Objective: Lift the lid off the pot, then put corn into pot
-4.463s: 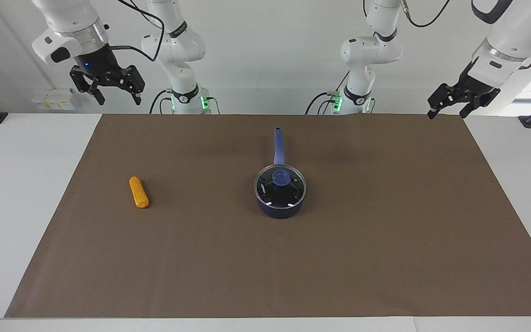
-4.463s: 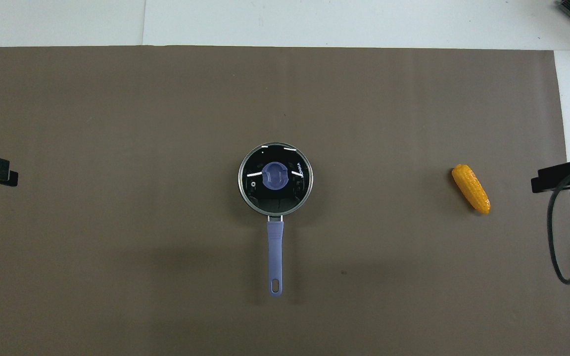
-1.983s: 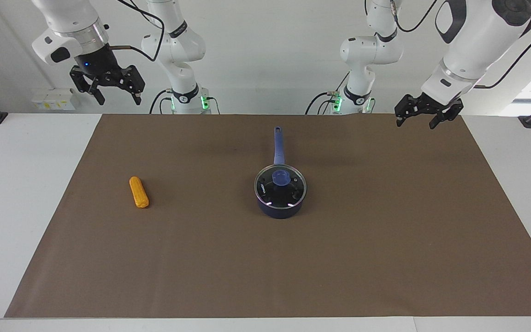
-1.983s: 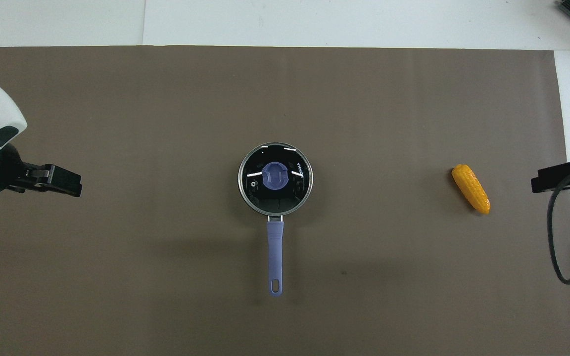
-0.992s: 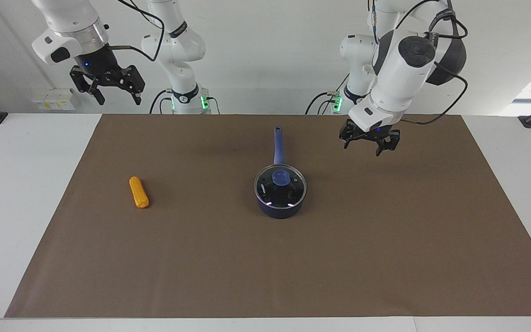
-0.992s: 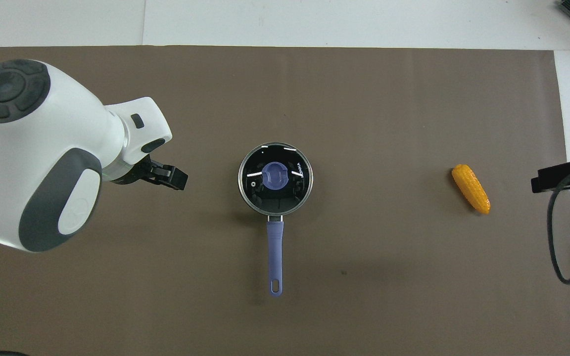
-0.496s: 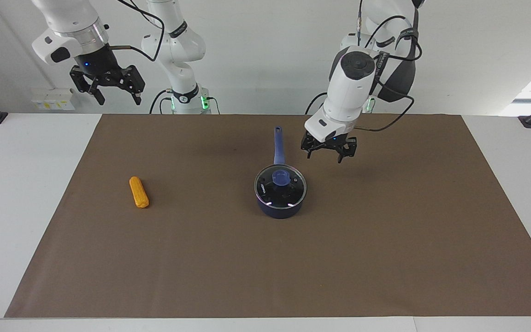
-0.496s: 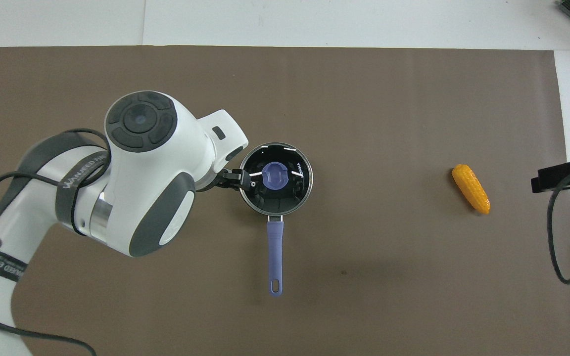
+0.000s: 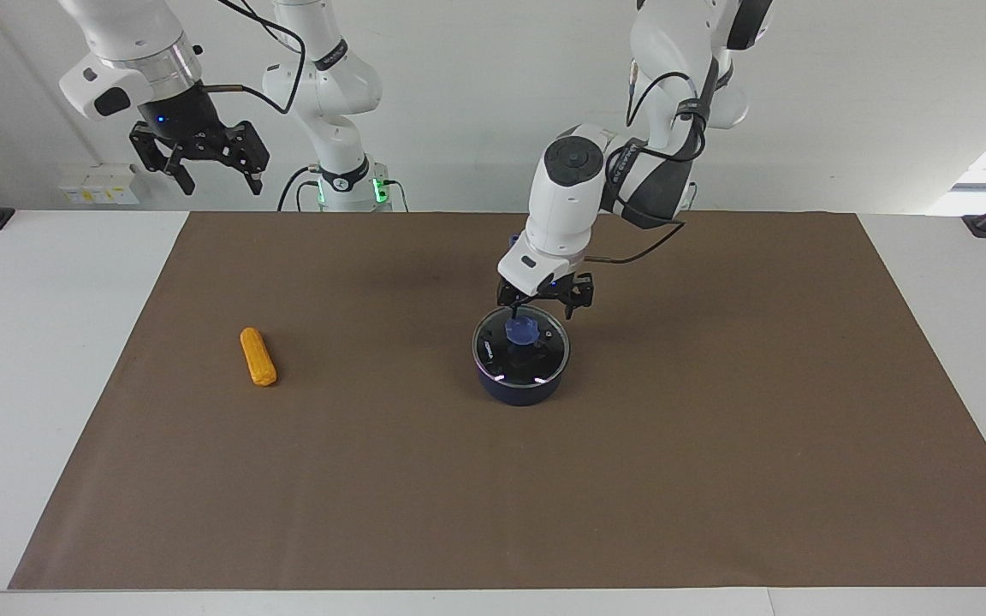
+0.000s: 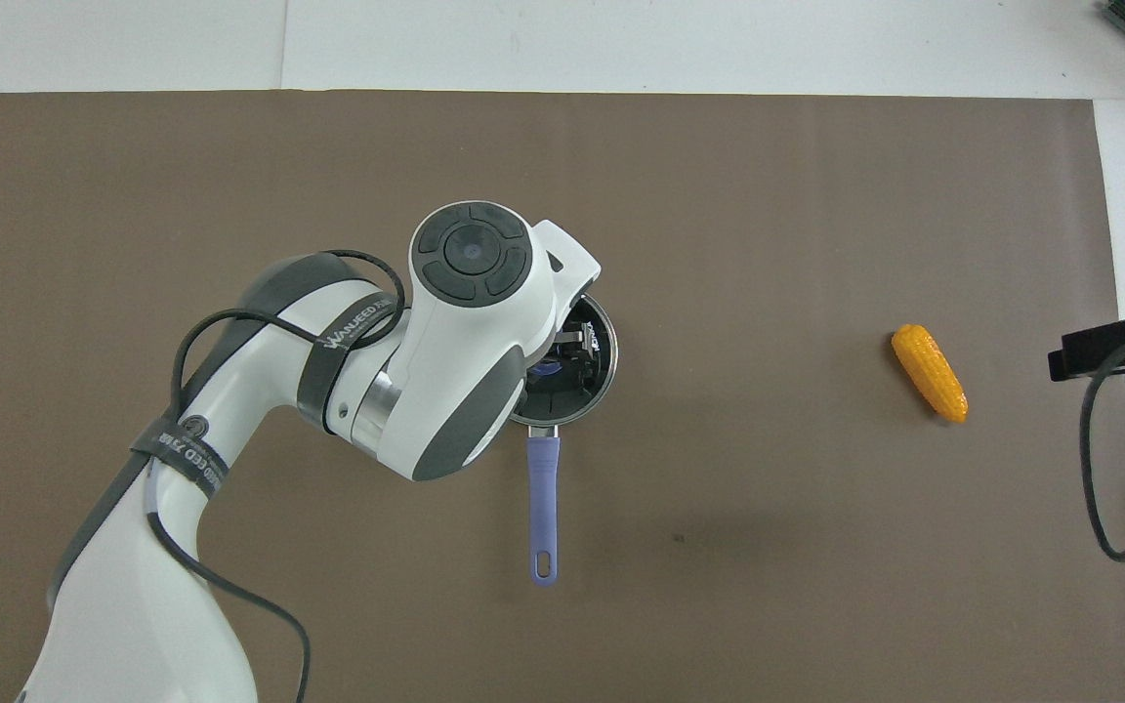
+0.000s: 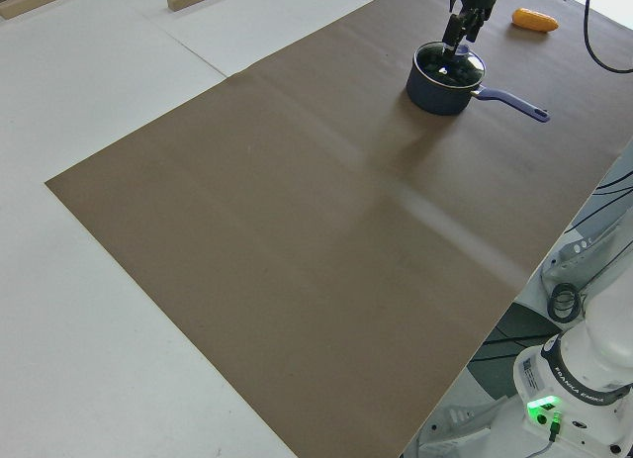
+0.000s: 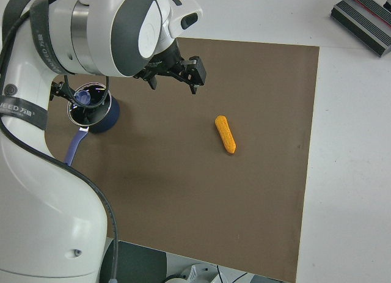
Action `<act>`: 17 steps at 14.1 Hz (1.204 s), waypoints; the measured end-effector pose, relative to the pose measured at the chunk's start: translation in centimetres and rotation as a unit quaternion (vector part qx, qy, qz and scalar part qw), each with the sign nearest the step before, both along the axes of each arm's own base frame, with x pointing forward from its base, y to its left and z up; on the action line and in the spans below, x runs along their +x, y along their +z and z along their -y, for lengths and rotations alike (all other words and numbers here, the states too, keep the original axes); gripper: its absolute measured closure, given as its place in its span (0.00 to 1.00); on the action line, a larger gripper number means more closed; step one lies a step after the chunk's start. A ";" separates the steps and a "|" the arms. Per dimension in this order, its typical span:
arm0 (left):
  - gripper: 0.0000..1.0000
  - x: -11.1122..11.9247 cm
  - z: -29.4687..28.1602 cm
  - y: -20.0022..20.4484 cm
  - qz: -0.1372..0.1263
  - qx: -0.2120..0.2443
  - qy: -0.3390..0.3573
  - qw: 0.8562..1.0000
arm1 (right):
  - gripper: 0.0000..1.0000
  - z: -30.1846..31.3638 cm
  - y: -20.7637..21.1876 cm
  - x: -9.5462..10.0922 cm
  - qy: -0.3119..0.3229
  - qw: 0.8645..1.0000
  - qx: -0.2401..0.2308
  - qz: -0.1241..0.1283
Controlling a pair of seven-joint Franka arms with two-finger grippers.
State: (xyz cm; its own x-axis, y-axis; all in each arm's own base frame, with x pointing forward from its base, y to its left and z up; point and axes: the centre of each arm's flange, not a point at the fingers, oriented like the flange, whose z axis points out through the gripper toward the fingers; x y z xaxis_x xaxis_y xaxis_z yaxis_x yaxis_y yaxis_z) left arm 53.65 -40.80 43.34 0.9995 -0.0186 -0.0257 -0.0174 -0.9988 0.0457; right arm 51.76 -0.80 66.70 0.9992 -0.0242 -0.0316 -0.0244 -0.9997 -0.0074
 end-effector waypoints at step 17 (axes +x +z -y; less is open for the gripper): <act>0.05 0.8 2.3 -2.5 -0.012 0.017 0.133 0.991 | 0.00 3.7 -15.5 5.2 0.103 0.995 0.001 0.011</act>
